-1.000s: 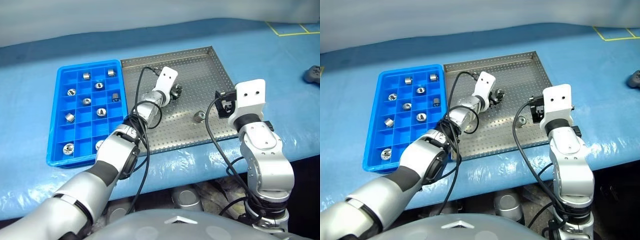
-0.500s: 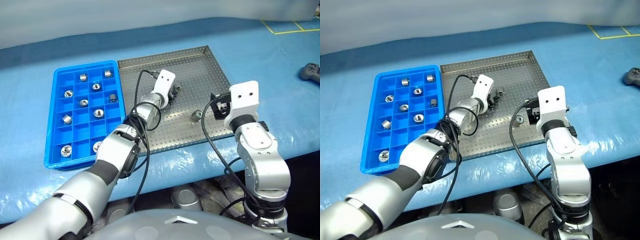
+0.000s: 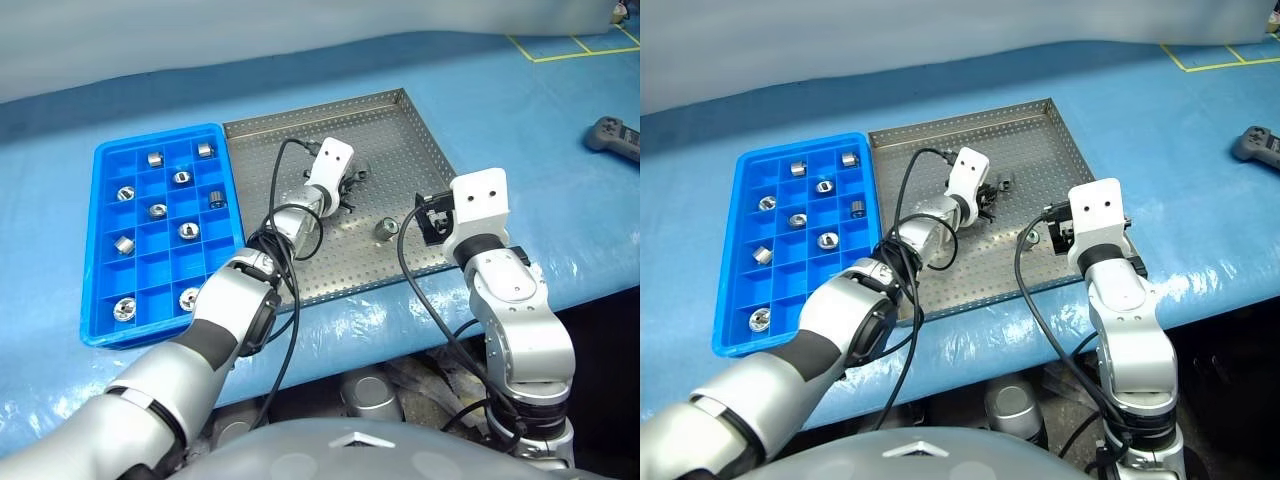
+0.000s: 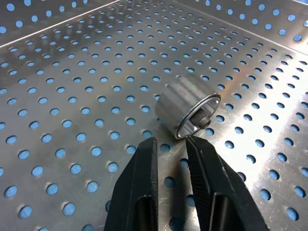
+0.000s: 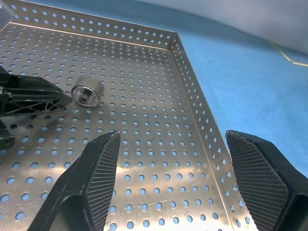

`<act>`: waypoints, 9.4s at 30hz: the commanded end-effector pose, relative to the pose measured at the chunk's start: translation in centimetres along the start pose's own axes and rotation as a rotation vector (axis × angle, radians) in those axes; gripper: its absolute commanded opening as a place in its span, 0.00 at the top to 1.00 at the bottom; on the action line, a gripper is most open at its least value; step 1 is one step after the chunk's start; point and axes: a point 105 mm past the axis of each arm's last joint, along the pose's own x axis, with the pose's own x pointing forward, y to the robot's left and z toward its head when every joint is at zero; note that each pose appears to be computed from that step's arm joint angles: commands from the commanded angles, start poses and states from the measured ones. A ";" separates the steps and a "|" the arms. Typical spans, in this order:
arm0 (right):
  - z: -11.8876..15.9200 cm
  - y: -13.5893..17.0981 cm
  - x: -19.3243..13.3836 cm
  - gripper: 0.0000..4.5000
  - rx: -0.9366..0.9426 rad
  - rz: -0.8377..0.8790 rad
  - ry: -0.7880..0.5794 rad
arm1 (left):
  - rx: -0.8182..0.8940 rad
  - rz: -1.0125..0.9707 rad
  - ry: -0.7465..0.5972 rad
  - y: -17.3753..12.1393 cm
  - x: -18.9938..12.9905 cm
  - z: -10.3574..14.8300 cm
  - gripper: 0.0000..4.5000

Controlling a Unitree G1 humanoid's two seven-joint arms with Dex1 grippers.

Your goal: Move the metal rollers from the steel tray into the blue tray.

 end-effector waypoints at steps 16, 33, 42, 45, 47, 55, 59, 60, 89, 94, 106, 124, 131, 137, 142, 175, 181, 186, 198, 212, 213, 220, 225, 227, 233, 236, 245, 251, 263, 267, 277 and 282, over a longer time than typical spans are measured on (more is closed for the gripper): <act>-1.2 -0.6 1.3 0.18 0.137 -0.027 -0.008 | -0.038 -0.196 -0.185 -6.0 0.1 3.7 0.46; -4.2 6.6 2.2 0.18 0.382 0.225 0.115 | 0.164 -0.246 -0.201 0.9 -9.6 5.1 0.46; -6.7 5.4 3.0 0.22 0.366 0.168 0.194 | 0.195 -0.176 -0.112 2.8 -12.4 2.2 0.45; -6.2 5.5 3.1 0.39 0.363 0.172 0.177 | 0.188 -0.163 -0.117 3.2 -13.4 2.1 0.45; -5.5 5.7 3.1 0.53 0.355 0.186 0.156 | 0.171 -0.145 -0.122 3.8 -13.9 2.2 0.45; -3.0 6.4 3.5 0.58 0.301 0.235 0.072 | 0.167 -0.035 -0.108 6.4 -15.9 1.9 0.45; 1.1 8.8 3.2 0.58 0.283 0.392 -0.048 | 0.157 0.091 -0.106 9.0 -18.0 1.9 0.45; 2.5 9.8 3.0 0.58 0.284 0.447 -0.083 | 0.152 0.136 -0.097 9.8 -18.6 1.8 0.45; 9.1 29.2 -0.2 0.58 0.052 1.289 -0.208 | 0.149 0.672 0.292 14.9 -31.2 -6.8 0.45; 8.4 29.0 2.3 0.58 0.064 1.208 -0.193 | 0.138 0.693 0.213 15.1 -31.8 -5.6 0.45; 8.2 29.9 2.8 0.58 0.140 1.222 -0.155 | 0.156 0.638 0.148 14.3 -30.6 -4.9 0.45; 6.1 32.5 1.5 0.58 0.100 1.273 -0.090 | 0.143 0.592 0.140 13.5 -29.7 -5.5 0.45; 7.3 33.5 -0.4 0.58 0.087 1.342 -0.139 | 0.113 0.696 0.070 14.3 -32.3 -4.6 0.45; 7.8 33.0 0.4 0.58 0.068 1.309 -0.159 | 0.007 0.714 -0.141 13.6 -33.4 -2.3 0.45; 8.7 33.2 -0.1 0.58 0.063 1.330 -0.189 | -0.037 0.717 -0.140 13.0 -33.7 -3.2 0.45; 9.7 31.5 1.4 0.58 0.001 1.268 -0.244 | -0.139 0.477 -0.061 7.4 -28.7 -7.0 0.45; 9.7 31.0 2.0 0.58 -0.003 1.246 -0.236 | -0.135 0.469 -0.055 7.6 -28.3 -7.1 0.45; 9.1 30.9 2.0 0.58 -0.025 1.252 -0.216 | -0.130 0.466 -0.050 7.8 -28.0 -7.1 0.45; 10.9 30.3 0.5 0.09 -0.003 1.287 -0.327 | -0.119 0.448 -0.048 7.8 -27.2 -7.0 0.45; 10.8 26.3 -2.8 0.50 -0.200 1.322 -0.390 | -0.096 0.303 -0.063 7.0 -23.7 -6.0 0.45; 10.5 26.3 -2.7 0.50 -0.214 1.312 -0.382 | -0.094 0.296 -0.066 7.0 -23.5 -5.9 0.45; 8.6 24.9 -1.6 0.50 -0.270 1.233 -0.330 | -0.111 0.175 -0.107 5.7 -22.9 -4.8 0.45; 7.1 23.6 -0.7 0.50 -0.246 1.172 -0.263 | -0.166 -0.170 -0.237 0.6 -24.8 -1.4 0.45; 6.5 23.2 -0.4 0.50 -0.239 1.150 -0.241 | -0.155 -0.212 -0.249 0.0 -25.8 -0.7 0.45; 5.0 22.9 0.4 0.50 -0.179 1.115 -0.169 | -0.050 -0.156 -0.258 1.1 -27.1 1.0 0.45; 4.0 23.0 0.8 0.50 -0.175 1.099 -0.132 | -0.084 -0.078 -0.313 3.1 -27.0 1.8 0.45; 2.0 22.7 1.2 0.50 -0.146 1.063 -0.061 | -0.059 0.023 -0.393 6.2 -29.3 3.4 0.45; 1.3 22.5 1.0 0.50 -0.135 1.054 -0.034 | -0.037 0.031 -0.394 6.5 -29.5 3.5 0.45; -2.2 21.1 -1.0 0.50 -0.159 1.039 0.061 | -0.039 0.027 -0.390 6.9 -28.9 3.6 0.45; -2.5 21.0 -1.1 0.50 -0.166 1.032 0.070 | -0.040 0.023 -0.393 7.0 -28.5 3.8 0.45; -2.5 23.0 -2.1 0.50 -0.338 1.126 0.018 | -0.041 0.005 -0.411 6.8 -28.2 4.2 0.45; -3.2 23.8 -2.8 0.50 -0.485 1.189 -0.009 | -0.033 0.008 -0.411 6.9 -28.2 4.3 0.45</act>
